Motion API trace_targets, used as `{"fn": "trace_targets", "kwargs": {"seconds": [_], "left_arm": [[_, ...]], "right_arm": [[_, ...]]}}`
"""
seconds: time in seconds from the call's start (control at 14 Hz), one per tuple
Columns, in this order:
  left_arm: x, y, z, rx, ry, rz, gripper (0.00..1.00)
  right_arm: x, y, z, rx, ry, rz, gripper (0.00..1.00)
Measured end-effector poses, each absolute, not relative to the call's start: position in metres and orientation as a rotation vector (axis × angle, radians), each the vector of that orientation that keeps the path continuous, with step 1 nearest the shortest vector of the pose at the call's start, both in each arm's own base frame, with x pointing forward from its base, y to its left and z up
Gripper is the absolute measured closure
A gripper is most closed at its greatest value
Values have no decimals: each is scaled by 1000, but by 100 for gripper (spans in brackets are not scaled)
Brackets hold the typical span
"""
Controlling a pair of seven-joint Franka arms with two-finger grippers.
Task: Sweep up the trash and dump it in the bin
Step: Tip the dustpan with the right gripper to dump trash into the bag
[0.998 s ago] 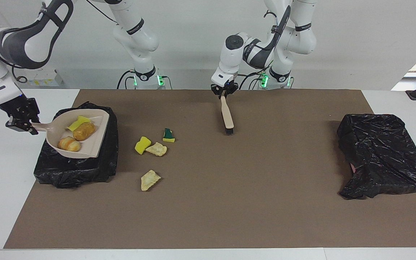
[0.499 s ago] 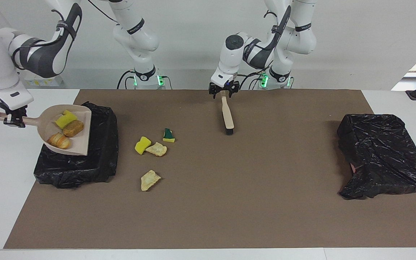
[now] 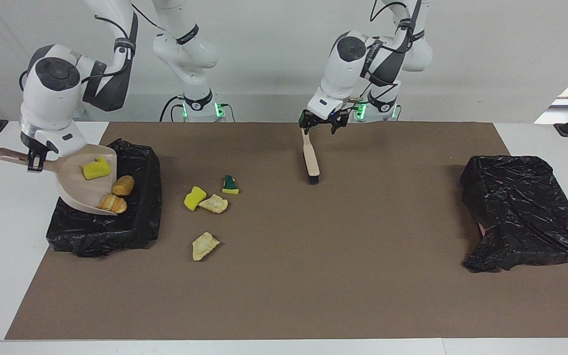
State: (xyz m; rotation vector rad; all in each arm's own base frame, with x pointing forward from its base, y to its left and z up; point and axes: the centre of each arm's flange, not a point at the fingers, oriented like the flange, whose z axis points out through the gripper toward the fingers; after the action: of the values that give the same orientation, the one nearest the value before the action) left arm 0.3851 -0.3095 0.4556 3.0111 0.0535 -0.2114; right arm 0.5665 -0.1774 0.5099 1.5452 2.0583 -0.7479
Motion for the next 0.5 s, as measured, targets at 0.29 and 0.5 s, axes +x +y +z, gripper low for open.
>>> {"fn": "trace_targets", "kwargs": {"seconds": [0.29,0.5], "left_arm": [[444,-242,500,2998,3,-113,0],[478,-187,513,3042,-68,-23,0]], "right_arm": [[561,-172,538,1432,1999,-832,67],[551,-160,566,1380,1950,-894,67]]}}
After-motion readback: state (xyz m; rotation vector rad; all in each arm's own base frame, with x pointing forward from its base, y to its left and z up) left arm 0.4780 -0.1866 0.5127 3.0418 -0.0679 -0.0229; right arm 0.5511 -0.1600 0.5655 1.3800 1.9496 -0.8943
